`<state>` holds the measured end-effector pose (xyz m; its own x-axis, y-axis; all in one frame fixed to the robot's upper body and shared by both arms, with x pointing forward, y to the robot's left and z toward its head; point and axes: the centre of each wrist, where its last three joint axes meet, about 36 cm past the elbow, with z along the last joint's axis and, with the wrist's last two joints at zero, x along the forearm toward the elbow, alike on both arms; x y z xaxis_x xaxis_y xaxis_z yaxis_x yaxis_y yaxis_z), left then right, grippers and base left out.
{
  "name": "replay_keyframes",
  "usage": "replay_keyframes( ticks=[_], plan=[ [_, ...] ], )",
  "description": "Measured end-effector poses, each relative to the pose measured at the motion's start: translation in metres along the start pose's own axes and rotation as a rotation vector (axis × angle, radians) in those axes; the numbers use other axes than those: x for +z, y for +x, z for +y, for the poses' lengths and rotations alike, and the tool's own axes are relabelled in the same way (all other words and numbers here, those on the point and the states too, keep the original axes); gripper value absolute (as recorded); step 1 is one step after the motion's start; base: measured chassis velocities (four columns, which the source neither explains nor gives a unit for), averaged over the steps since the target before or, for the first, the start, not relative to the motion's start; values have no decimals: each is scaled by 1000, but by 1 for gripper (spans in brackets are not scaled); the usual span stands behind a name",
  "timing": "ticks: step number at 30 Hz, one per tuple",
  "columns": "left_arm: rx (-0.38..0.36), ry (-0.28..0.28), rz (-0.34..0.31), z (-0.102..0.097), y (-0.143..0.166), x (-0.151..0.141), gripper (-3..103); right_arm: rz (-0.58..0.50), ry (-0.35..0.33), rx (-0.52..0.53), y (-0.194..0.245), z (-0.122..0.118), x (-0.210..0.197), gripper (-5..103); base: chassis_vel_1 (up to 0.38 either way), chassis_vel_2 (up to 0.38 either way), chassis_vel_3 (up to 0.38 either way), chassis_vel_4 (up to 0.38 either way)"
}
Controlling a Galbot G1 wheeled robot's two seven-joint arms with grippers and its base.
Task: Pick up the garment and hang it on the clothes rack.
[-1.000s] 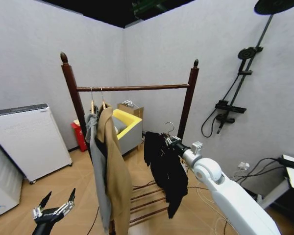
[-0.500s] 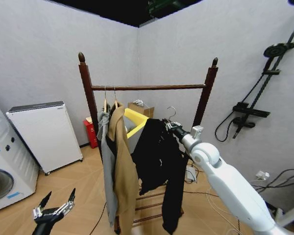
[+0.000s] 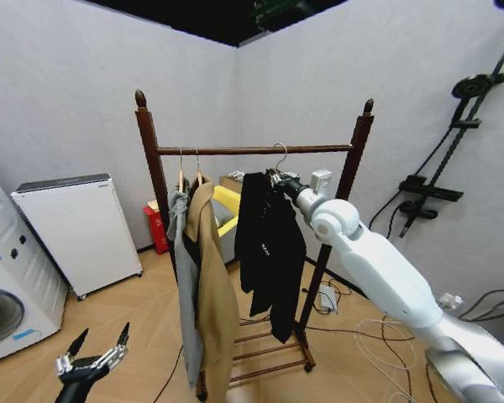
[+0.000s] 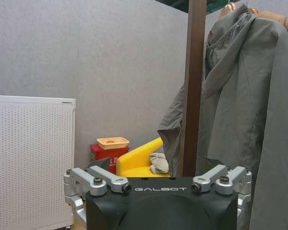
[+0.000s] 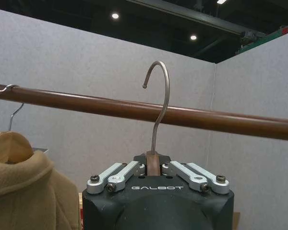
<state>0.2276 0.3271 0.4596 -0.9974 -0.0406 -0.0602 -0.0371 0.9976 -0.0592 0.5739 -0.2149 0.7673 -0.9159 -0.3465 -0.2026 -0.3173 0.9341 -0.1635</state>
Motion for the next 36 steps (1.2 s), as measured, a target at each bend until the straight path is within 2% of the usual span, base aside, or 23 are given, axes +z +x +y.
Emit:
replay_keyframes(
  ticks=[7,10,14,20,30,36],
  plan=[
    [0,0,0,0,0,0,100,-6,26,-10,-35,8,-34,10,0,0,0,0],
    [0,0,0,0,0,0,100,24,30,-19,-48,20,-45,10,0,0,0,0],
    [0,0,0,0,0,0,100,65,3,-8,-56,38,-53,10,0,0,0,0],
    [0,0,0,0,0,0,100,97,-33,-8,-53,55,-58,10,0,0,0,0],
    [0,0,0,0,0,0,100,130,-67,-5,-52,69,-47,10,0,0,0,0],
    [0,0,0,0,0,0,100,133,-76,-1,-68,77,-38,10,0,0,0,0]
  ],
)
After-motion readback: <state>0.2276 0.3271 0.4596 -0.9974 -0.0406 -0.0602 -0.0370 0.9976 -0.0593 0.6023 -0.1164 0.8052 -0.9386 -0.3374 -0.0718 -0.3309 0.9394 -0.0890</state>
